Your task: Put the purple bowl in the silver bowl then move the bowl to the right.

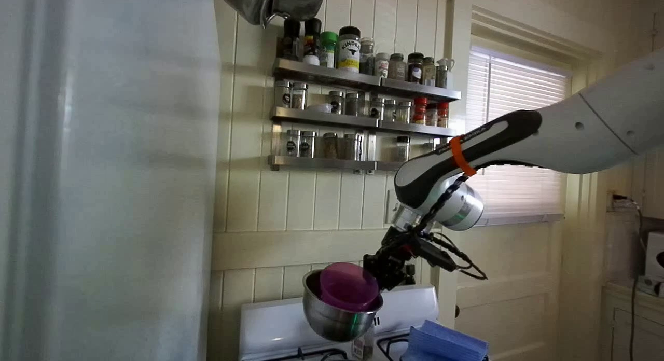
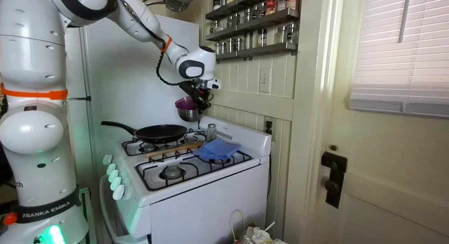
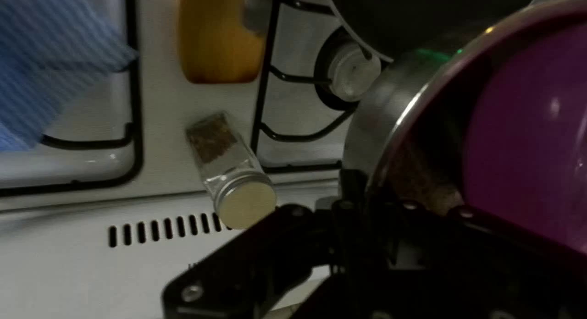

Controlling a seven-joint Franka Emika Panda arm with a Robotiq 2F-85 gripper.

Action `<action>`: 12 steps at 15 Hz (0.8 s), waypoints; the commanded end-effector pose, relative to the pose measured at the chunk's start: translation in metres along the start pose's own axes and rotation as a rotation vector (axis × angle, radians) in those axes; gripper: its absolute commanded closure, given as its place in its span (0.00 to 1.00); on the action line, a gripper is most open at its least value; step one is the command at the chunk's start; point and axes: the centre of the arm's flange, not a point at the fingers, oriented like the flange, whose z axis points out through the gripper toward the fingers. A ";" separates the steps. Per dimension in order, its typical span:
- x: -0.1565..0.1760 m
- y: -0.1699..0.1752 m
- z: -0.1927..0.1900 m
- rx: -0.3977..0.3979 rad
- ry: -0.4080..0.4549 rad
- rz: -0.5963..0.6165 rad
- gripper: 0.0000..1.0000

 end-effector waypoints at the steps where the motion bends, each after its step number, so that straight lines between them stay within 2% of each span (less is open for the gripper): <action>1: -0.003 0.002 -0.009 -0.007 -0.001 -0.001 0.91; 3: -0.003 0.005 -0.007 -0.008 -0.004 0.003 0.91; 4: -0.004 0.005 -0.001 -0.007 -0.012 0.003 0.98; 7: 0.001 0.045 0.006 -0.041 -0.035 0.008 0.98; 12: 0.009 0.111 -0.014 -0.038 -0.012 0.044 0.98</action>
